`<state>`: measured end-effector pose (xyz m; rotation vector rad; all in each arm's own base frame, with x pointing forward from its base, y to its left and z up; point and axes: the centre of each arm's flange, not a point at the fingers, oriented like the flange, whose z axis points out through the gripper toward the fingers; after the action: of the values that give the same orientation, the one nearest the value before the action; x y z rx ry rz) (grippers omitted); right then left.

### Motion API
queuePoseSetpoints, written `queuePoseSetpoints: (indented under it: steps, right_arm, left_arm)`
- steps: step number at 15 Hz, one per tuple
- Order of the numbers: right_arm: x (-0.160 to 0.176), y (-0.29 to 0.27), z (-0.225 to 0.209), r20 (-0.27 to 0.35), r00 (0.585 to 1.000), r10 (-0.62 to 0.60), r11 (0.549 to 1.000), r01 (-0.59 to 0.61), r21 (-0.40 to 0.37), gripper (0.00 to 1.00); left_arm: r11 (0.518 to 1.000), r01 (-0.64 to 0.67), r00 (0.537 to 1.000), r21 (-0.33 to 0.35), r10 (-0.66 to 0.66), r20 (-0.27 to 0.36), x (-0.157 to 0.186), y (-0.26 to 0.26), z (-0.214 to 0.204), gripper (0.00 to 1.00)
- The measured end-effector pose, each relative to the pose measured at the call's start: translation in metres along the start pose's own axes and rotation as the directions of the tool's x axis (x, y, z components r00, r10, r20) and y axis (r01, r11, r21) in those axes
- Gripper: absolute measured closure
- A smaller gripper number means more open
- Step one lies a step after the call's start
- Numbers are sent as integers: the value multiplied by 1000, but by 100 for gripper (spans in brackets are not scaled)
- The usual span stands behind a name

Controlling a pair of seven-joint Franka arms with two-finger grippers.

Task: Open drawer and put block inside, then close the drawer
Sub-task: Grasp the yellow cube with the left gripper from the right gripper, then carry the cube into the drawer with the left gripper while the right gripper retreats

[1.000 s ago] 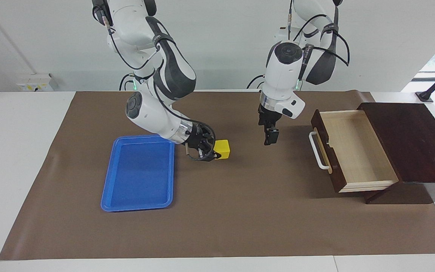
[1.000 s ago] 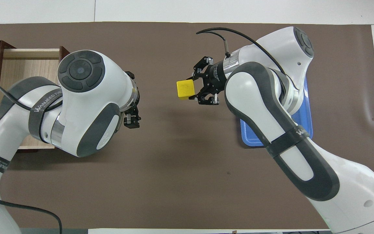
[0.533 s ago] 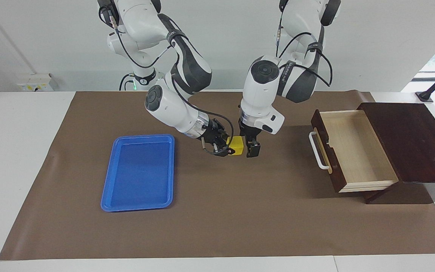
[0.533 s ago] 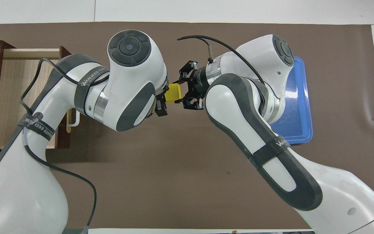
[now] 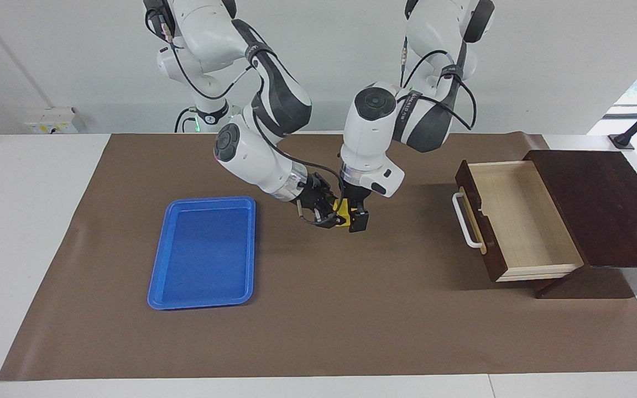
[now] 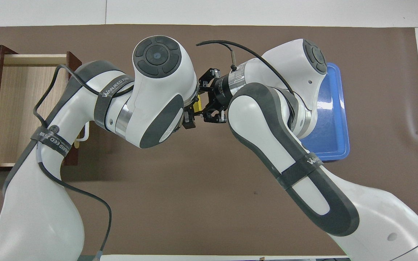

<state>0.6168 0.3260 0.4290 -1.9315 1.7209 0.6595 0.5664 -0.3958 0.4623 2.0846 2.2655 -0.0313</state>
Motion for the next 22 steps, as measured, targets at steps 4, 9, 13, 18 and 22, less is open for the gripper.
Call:
queuePoseSetpoints:
  steps: [4, 9, 13, 18, 22]
  right_arm:
    - [1, -1, -1, 0, 1000, 1, 1000, -1, 9, 45]
    - [1, -2, -1, -1, 1000, 2, 1000, -2, 10, 45]
    - [1, -2, -2, 2, 1000, 2, 1000, -2, 12, 40]
    - [0, -6, -8, 7, 1000, 3, 1000, -3, 25, 0]
    - [2, -9, -15, 8, 1000, 6, 999, -6, 34, 0]
  left_arm:
    - [1000, 2, 1000, 6, -2, -6, 1, 0, 3, 36]
    - [1000, -11, 1000, 5, 11, -8, 1, -1, 4, 44]
    - [1000, -7, 1000, 4, 7, -8, 1, 0, 4, 44]
    - [1000, 17, 999, 14, -16, -37, 27, 14, -7, 44]
    - [998, -42, 996, 57, 46, -79, 126, 40, -74, 44]
